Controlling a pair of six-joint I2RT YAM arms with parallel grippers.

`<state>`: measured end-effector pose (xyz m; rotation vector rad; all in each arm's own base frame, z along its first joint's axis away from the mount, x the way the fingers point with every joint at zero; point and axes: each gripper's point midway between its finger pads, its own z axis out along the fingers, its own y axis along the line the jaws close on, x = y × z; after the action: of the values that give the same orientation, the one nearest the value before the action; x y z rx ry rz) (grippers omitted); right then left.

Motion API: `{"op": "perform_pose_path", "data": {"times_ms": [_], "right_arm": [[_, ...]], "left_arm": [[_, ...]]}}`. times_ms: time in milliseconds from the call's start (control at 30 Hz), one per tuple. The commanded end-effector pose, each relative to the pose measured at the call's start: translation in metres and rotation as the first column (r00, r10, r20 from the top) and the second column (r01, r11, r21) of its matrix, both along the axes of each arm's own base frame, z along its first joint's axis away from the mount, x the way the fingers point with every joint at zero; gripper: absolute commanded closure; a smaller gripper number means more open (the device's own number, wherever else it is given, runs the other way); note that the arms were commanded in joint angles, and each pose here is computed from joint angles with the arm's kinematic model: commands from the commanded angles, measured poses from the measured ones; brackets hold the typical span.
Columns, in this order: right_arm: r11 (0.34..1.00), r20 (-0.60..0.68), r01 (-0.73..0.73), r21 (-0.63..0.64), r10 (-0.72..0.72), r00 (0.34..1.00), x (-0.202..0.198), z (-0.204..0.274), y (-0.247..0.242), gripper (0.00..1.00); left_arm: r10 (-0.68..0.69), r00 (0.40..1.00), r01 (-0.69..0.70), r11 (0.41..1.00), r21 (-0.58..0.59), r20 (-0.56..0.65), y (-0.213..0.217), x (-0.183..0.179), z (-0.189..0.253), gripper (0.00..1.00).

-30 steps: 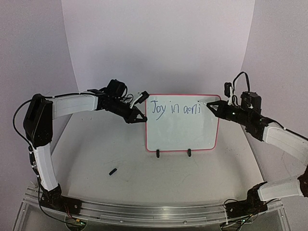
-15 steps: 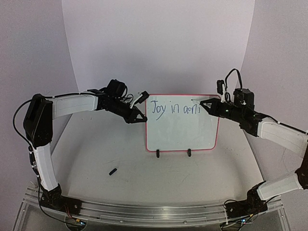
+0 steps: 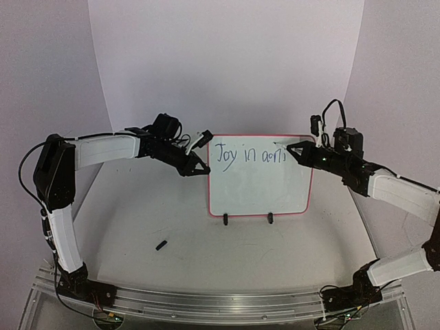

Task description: Write a sentence on the whiteboard

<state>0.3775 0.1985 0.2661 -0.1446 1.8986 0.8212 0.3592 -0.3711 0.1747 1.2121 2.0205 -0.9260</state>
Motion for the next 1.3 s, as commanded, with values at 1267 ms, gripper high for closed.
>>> {"op": "perform_pose_path", "data": {"times_ms": [1267], "right_arm": [[0.998, 0.027, -0.055, 0.013, 0.054, 0.998, -0.053, 0.015, -0.016, 1.00]], "left_arm": [[-0.018, 0.999, 0.024, 0.989, 0.147, -0.037, 0.008, -0.017, -0.038, 1.00]]}}
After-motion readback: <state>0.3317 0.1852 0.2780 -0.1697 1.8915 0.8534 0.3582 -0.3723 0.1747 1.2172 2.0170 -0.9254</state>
